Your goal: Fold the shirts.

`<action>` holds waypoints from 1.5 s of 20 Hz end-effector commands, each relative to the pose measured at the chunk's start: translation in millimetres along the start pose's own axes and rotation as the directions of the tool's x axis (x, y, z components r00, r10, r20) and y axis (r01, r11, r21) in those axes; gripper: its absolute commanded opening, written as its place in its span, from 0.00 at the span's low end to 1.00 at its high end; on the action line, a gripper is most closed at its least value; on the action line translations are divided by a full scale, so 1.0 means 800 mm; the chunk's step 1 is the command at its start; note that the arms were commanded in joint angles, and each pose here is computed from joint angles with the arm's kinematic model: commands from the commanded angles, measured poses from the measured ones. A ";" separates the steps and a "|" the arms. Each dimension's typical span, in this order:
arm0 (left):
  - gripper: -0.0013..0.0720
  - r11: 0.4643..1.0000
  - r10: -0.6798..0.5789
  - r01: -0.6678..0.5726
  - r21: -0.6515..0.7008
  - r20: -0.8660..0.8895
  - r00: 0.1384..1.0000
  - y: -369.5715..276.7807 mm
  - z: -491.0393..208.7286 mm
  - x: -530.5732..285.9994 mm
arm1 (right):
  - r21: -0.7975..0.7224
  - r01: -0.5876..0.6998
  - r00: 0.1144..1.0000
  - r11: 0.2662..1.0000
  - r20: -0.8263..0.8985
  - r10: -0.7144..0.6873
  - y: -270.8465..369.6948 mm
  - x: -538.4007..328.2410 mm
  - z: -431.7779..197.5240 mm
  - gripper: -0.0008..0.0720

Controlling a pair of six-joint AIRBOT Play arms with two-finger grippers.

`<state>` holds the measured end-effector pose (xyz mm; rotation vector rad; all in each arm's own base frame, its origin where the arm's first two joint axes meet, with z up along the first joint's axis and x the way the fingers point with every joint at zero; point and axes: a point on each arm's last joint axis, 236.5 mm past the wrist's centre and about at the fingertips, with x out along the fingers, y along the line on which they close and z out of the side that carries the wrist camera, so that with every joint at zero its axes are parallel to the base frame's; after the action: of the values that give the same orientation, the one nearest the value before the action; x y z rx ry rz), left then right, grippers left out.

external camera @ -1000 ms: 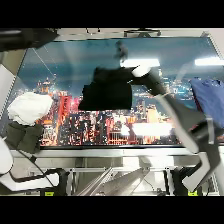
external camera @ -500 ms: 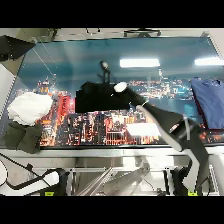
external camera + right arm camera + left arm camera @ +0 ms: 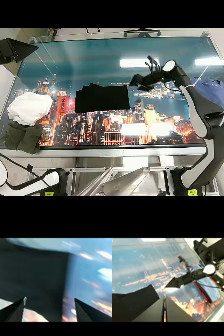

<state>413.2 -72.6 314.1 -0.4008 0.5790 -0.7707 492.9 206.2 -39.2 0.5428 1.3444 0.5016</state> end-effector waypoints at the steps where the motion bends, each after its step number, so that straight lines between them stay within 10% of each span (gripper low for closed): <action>1: 0.05 1.000 -0.001 0.001 0.000 0.000 1.000 -0.001 0.000 0.000 | 0.070 0.010 0.994 0.997 -0.114 -0.002 -0.035 0.033 -0.028 0.96; 9: 0.05 1.000 -0.001 0.001 -0.003 -0.002 1.000 0.000 -0.001 0.001 | 0.055 -0.284 0.949 0.957 -0.126 0.289 0.073 0.122 -0.052 0.95; 11: 0.05 1.000 -0.001 0.001 -0.003 -0.002 1.000 0.000 -0.001 0.001 | 0.036 -0.378 0.919 0.925 -0.107 0.380 0.107 0.113 -0.048 0.20; 13: 0.05 1.000 -0.002 0.002 -0.003 -0.004 1.000 0.000 -0.001 0.001 | 0.019 -0.432 0.899 0.901 -0.072 0.433 0.135 0.083 -0.034 0.03; 21: 0.05 1.000 0.000 0.000 -0.023 0.000 1.000 0.001 0.000 0.001 | -0.154 -0.296 0.782 0.943 0.528 0.332 0.077 -0.283 0.122 0.04; 26: 0.05 1.000 0.002 -0.002 -0.022 0.005 1.000 0.001 0.002 0.001 | 0.128 -0.323 0.566 0.938 0.820 0.083 -0.126 -0.529 0.133 0.04; 30: 0.05 1.000 0.001 0.000 -0.025 0.003 1.000 0.002 0.001 0.002 | 0.412 -0.224 0.652 0.883 0.737 -0.179 -0.252 -0.587 0.018 0.04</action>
<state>414.8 -72.5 314.2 -0.4237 0.5849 -0.7625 508.7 -173.3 221.0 0.9984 0.4992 0.1270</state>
